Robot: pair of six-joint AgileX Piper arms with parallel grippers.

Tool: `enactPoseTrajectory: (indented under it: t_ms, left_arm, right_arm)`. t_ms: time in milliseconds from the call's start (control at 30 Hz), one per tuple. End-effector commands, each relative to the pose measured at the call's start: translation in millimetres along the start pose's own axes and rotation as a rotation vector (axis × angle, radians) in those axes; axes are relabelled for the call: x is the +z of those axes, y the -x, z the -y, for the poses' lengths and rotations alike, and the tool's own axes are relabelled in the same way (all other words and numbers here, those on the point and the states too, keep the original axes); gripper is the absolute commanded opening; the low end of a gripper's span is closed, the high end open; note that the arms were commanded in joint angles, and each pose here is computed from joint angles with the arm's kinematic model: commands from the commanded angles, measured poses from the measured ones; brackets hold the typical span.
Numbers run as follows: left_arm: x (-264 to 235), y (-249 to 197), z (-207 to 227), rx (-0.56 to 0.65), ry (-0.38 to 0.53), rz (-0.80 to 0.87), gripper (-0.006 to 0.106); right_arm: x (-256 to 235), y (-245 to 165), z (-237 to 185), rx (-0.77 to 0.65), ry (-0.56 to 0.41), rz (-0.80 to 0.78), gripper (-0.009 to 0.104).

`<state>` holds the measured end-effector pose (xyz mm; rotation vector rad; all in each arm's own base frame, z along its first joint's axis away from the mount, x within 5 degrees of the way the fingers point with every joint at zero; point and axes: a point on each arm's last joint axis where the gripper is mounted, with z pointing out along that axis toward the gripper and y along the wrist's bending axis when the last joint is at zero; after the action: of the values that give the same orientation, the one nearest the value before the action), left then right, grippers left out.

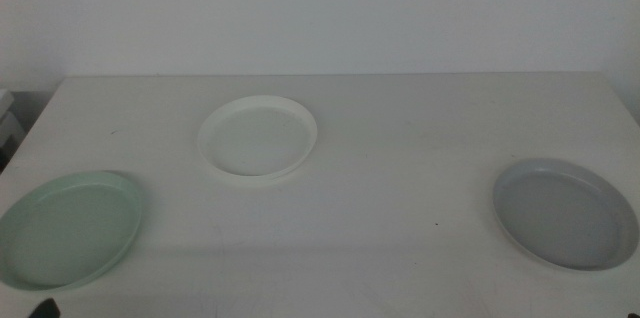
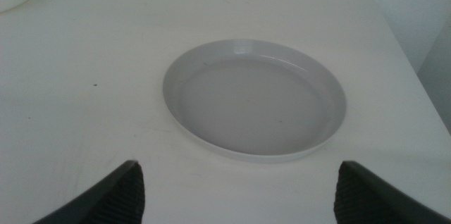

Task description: Stack the three bowls on top of each other.

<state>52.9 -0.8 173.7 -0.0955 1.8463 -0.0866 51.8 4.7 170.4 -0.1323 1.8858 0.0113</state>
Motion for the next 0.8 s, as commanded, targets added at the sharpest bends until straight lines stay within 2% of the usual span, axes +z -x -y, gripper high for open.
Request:
enactPoseTrajectory:
  t_ms: [0,300,567,767]
  left_arm:
    - [-5.3,26.3,2.9,-0.011,-0.013,0.111,0.105]
    - [-12.1,94.5,10.1,0.012,-0.007,0.12,0.105]
    - [-17.2,171.8,18.6,0.017,0.007,0.014,0.105]
    - [-11.6,221.7,24.0,0.025,0.024,-0.134,0.105]
  right_arm:
    - [-2.3,8.2,1.4,-0.009,-0.02,0.101,0.075]
    - [-2.3,8.2,1.4,-0.009,-0.02,0.101,0.075]
    - [-2.3,8.2,1.4,-0.009,-0.02,0.101,0.075]
    - [-2.3,8.2,1.4,-0.009,-0.02,0.101,0.075]
